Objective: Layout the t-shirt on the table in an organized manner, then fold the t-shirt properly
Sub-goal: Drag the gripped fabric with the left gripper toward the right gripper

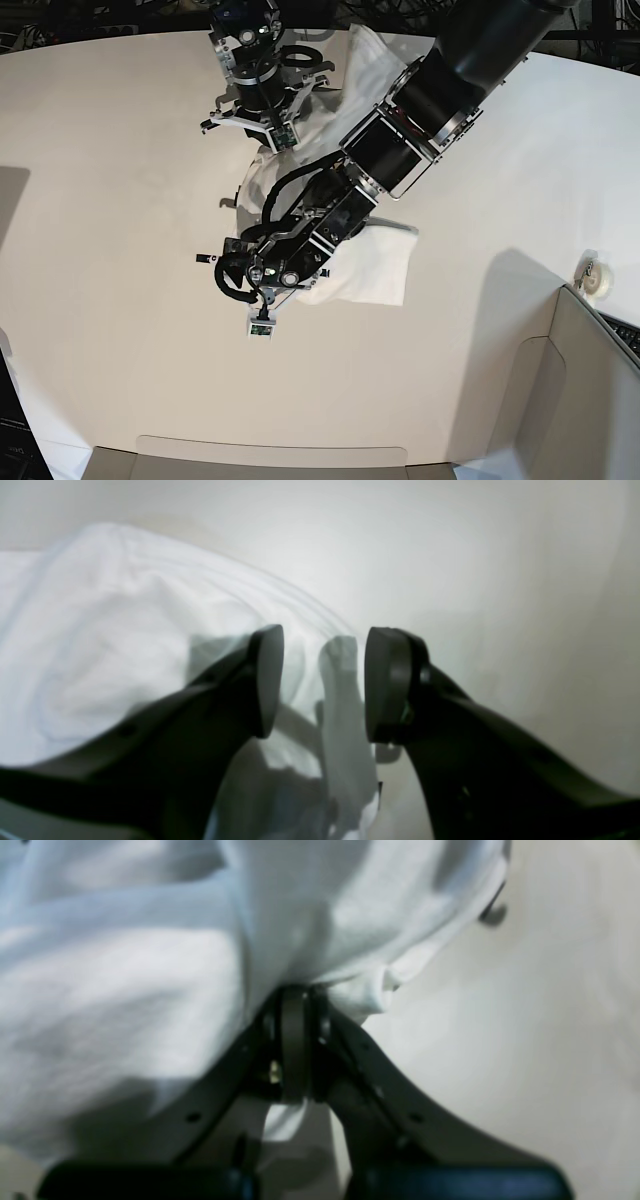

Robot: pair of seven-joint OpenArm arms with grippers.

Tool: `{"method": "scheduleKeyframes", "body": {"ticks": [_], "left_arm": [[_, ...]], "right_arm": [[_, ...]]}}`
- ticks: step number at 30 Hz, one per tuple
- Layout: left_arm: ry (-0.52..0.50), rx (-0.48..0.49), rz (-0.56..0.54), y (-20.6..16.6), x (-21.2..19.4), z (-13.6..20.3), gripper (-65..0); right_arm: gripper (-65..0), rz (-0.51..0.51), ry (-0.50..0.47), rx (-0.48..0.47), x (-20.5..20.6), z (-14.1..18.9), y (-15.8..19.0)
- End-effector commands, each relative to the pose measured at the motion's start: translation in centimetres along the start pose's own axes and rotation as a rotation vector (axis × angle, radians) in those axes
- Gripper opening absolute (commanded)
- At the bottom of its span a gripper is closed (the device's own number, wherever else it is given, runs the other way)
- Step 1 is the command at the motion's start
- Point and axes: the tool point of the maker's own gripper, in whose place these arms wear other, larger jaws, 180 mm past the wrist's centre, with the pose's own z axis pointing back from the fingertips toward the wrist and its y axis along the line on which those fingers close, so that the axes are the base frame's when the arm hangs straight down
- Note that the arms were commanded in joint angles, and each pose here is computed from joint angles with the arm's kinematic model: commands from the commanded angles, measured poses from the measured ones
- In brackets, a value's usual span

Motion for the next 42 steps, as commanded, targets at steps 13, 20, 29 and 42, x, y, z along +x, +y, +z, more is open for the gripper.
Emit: {"method": "scheduleKeyframes", "body": {"ticks": [13,20,29,42], "left_arm": [[-0.023,0.058,0.023,-0.2,0.4,0.2,-38.3],[-0.059,0.062,0.025,-0.1,0.2,-0.2,-38.3],[-0.086,0.077,0.028,0.5,-0.4,-0.9,-38.3],[-0.166,0.014,0.027,-1.4,0.9,0.4,-36.5]], "right_arm": [[-65.0,0.089,0.090,0.078,-2.2,0.2,4.2],[-65.0,0.105,0.075,0.091,-1.7,0.1,4.6],[-65.0,0.166,0.079,0.148,-2.1,-0.2,7.0],[-65.0,0.175,0.084,0.152,-2.3,-0.4,7.2]]}}
